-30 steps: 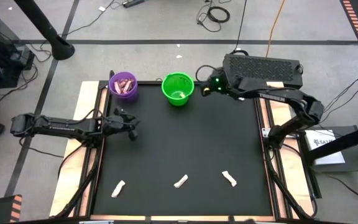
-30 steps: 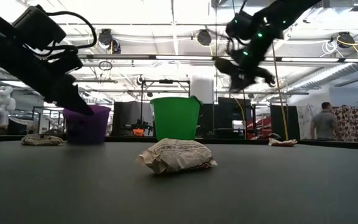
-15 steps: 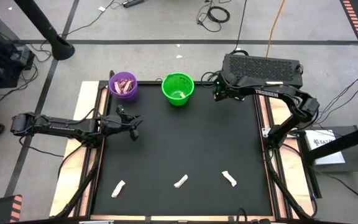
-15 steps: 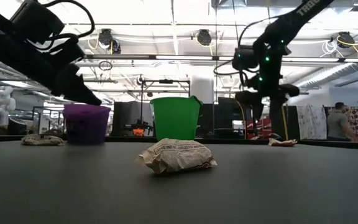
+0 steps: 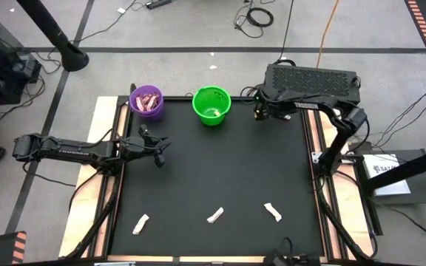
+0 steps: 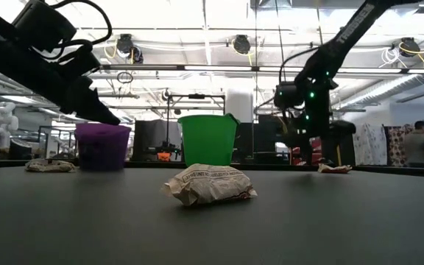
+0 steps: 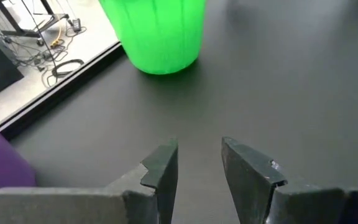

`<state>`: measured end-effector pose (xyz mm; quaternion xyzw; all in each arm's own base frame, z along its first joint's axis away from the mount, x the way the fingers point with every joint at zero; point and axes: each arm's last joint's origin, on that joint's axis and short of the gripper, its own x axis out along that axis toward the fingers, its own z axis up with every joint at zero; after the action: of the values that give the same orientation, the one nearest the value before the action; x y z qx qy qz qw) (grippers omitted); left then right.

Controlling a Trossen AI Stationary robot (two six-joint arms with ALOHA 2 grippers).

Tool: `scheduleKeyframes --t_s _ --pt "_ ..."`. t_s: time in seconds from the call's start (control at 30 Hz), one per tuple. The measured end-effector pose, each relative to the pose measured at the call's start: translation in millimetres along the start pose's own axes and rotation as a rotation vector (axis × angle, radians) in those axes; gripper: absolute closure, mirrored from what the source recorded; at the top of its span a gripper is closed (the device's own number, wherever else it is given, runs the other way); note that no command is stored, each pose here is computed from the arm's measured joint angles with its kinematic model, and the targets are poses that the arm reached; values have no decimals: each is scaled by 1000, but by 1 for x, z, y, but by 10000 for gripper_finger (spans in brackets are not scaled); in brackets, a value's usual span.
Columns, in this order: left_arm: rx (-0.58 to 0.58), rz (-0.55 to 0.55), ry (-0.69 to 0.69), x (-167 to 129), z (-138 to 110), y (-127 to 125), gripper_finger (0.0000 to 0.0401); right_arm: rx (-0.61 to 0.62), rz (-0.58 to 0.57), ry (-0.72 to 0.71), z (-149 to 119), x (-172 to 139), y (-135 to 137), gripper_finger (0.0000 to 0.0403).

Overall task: Sort candy by brand, put in halloween buckets
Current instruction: Put the white chocolate bar into the green bucket

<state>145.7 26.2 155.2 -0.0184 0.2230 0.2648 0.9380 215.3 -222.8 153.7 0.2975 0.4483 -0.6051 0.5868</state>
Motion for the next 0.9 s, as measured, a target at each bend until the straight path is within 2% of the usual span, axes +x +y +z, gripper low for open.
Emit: scheduleKeyframes --t_s 0.23,0.43,0.53,0.63,0.77,0.9 --pt "7 -2 6 0 -1 0 269 17 -80 29 0 21 -4 194" --pt "15 -1 14 0 -1 0 269 21 -84 17 4 25 -6 234" --pt "15 -1 14 0 -1 0 269 30 -86 19 5 26 -8 264" --pt "17 0 18 0 -2 0 269 23 -86 20 5 26 -8 313" --pt "17 0 18 0 -2 0 269 -51 -51 16 7 16 -5 388" --pt "33 0 16 0 -2 0 269 -94 24 -3 11 -10 3 392"
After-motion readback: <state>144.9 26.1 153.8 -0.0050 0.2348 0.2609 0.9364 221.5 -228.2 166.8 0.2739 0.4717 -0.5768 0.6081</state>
